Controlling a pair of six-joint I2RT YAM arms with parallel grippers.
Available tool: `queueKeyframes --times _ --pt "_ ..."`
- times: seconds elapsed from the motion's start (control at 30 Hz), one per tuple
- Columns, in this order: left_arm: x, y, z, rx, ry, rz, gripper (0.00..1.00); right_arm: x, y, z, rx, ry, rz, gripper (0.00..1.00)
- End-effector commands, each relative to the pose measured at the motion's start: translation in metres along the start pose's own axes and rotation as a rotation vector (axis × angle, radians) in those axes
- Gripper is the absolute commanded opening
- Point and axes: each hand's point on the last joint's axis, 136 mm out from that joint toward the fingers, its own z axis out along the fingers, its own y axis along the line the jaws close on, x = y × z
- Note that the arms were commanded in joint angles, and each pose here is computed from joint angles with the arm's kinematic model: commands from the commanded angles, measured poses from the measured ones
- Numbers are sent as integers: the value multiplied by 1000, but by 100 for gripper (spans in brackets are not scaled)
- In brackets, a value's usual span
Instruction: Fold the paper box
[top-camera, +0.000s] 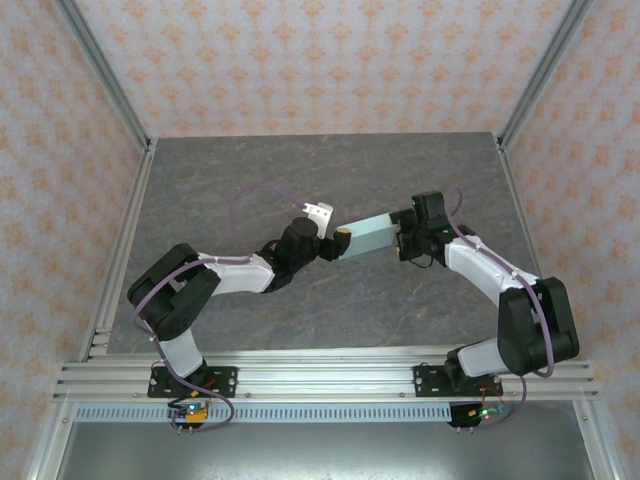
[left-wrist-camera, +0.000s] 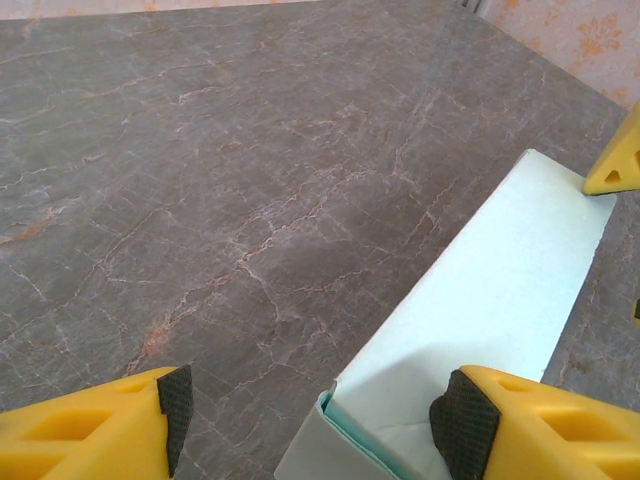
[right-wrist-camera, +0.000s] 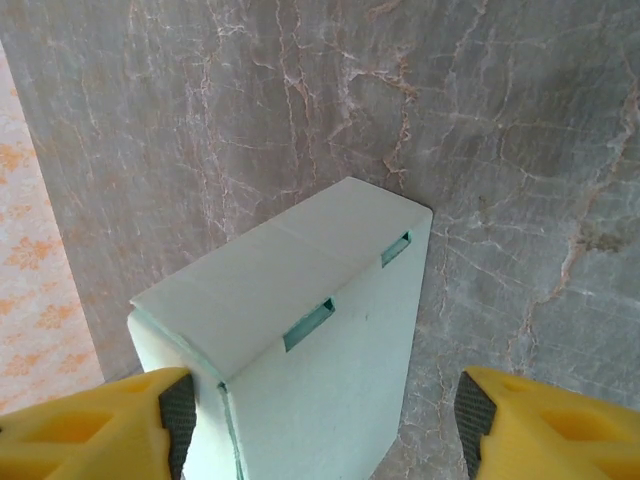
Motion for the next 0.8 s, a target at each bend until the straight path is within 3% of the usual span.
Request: queueKeyframes --times 0.0,0.17,0.3,0.4,0.53,0.67,0.77 --pt "70 29 0 -111 220 95 70 0 -20 -2 77 -4 30 72" --pt "70 30 -1 -112 209 107 70 0 12 -31 122 -26 53 88" --pt "73 30 1 -108 212 111 70 21 30 -30 162 31 109 98" --pt "73 28 1 -99 213 110 70 35 37 -19 188 38 103 100" --pt "71 23 1 -78 204 118 70 59 19 4 304 66 118 98" --pt "70 23 -2 -76 196 131 71 68 14 25 315 67 117 94" --pt "63 23 -7 -79 173 133 72 68 24 39 250 80 94 75"
